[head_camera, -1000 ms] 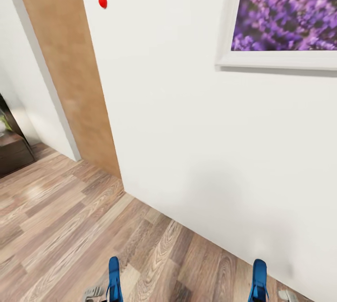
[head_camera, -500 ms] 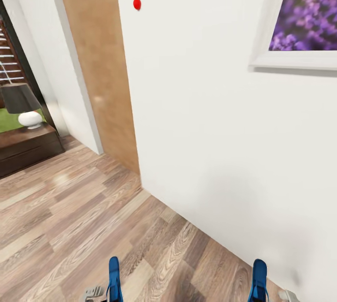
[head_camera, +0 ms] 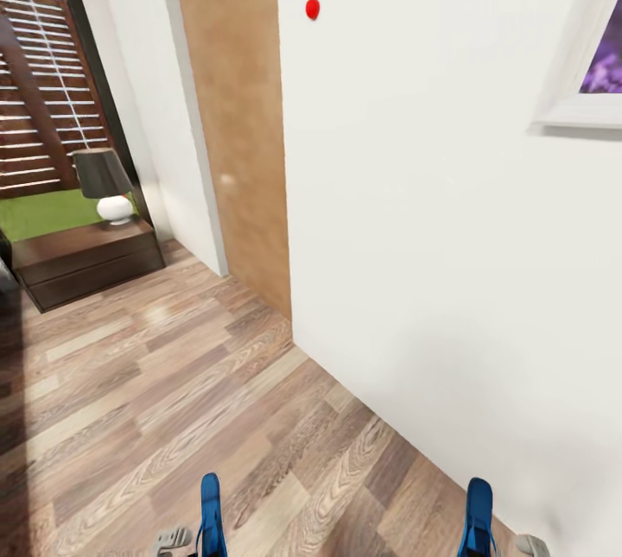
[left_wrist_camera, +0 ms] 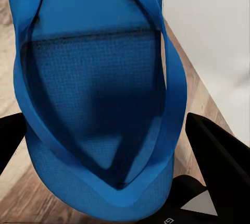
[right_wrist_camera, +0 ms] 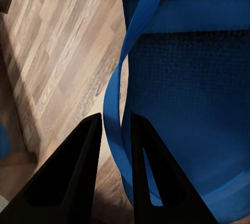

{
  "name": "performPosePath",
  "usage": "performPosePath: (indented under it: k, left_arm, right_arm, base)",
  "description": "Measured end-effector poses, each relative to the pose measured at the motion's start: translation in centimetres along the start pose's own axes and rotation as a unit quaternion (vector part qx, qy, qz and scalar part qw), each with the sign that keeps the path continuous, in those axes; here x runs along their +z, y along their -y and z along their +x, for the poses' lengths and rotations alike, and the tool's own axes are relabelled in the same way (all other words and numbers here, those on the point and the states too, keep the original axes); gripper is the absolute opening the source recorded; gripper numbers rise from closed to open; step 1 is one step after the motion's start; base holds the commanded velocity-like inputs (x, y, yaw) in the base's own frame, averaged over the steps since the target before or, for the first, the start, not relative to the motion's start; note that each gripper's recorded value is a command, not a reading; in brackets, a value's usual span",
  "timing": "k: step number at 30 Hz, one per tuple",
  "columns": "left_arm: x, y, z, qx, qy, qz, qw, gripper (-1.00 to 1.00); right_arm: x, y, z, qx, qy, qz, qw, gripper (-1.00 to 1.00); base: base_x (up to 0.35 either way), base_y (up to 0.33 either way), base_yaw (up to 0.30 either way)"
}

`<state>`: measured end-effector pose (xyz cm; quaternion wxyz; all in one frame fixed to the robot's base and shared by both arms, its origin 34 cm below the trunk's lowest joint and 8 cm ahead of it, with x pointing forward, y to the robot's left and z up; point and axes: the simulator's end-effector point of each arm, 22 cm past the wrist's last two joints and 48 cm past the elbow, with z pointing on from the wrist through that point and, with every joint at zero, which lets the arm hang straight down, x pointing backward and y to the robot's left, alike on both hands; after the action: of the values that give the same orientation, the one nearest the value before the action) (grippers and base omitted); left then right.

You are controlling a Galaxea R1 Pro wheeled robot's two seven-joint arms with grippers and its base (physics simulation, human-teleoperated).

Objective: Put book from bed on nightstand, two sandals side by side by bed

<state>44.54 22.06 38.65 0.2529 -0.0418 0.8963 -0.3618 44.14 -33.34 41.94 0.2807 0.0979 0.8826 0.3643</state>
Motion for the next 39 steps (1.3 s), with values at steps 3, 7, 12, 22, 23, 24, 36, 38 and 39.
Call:
performPosePath:
  k: [3, 7, 12, 22, 23, 24, 36, 38, 39]
  left_arm:
    - [0.0, 0.0, 0.0, 0.0, 0.0, 0.0, 1.0, -1.0]
    - [0.0, 0.0, 0.0, 0.0, 0.0, 0.0, 1.0, -1.0]
    - [0.0, 0.0, 0.0, 0.0, 0.0, 0.0, 1.0, -1.0]
    - [0.06, 0.08, 0.03, 0.0, 0.0, 0.001, 1.0, -1.0]
    - [0.06, 0.08, 0.02, 0.0, 0.0, 0.001, 1.0, -1.0]
    - [0.06, 0.08, 0.04, 0.0, 0.0, 0.001, 1.0, -1.0]
    - [0.07, 0.09, 0.04, 0.0, 0.0, 0.001, 1.0, -1.0]
    - [0.07, 0.09, 0.04, 0.0, 0.0, 0.001, 1.0, -1.0]
    - [0.07, 0.09, 0.04, 0.0, 0.0, 0.001, 1.0, -1.0]
  right_arm:
    - [0.01, -0.01, 0.0, 0.0, 0.0, 0.0, 1.0, -1.0]
    - [0.0, 0.0, -0.01, 0.0, 0.0, 0.0, 1.0, -1.0]
    - [0.01, -0.01, -0.01, 0.0, 0.0, 0.0, 1.0, -1.0]
    - [0.01, -0.01, 0.01, 0.0, 0.0, 0.0, 1.0, -1.0]
    - [0.01, -0.01, 0.01, 0.0, 0.0, 0.0, 1.0, -1.0]
    - [0.0, 0.0, 0.0, 0.0, 0.0, 0.0, 1.0, -1.0]
    - [0.01, -0.01, 0.0, 0.0, 0.0, 0.0, 1.0, -1.0]
    - [0.01, 0.0, 0.0, 0.0, 0.0, 0.0, 1.0, -1.0]
    - [0.04, -0.03, 0.03, 0.0, 0.0, 0.0, 1.0, -1.0]
  base:
    - [0.0, 0.0, 0.288]
    - [0.0, 0.0, 0.288]
    - [0.0, 0.0, 0.288]
    - [0.0, 0.0, 0.288]
    - [0.0, 0.0, 0.288]
    - [0.0, 0.0, 0.288]
    - [0.0, 0.0, 0.288]
    - [0.0, 0.0, 0.288]
    - [0.0, 0.0, 0.288]
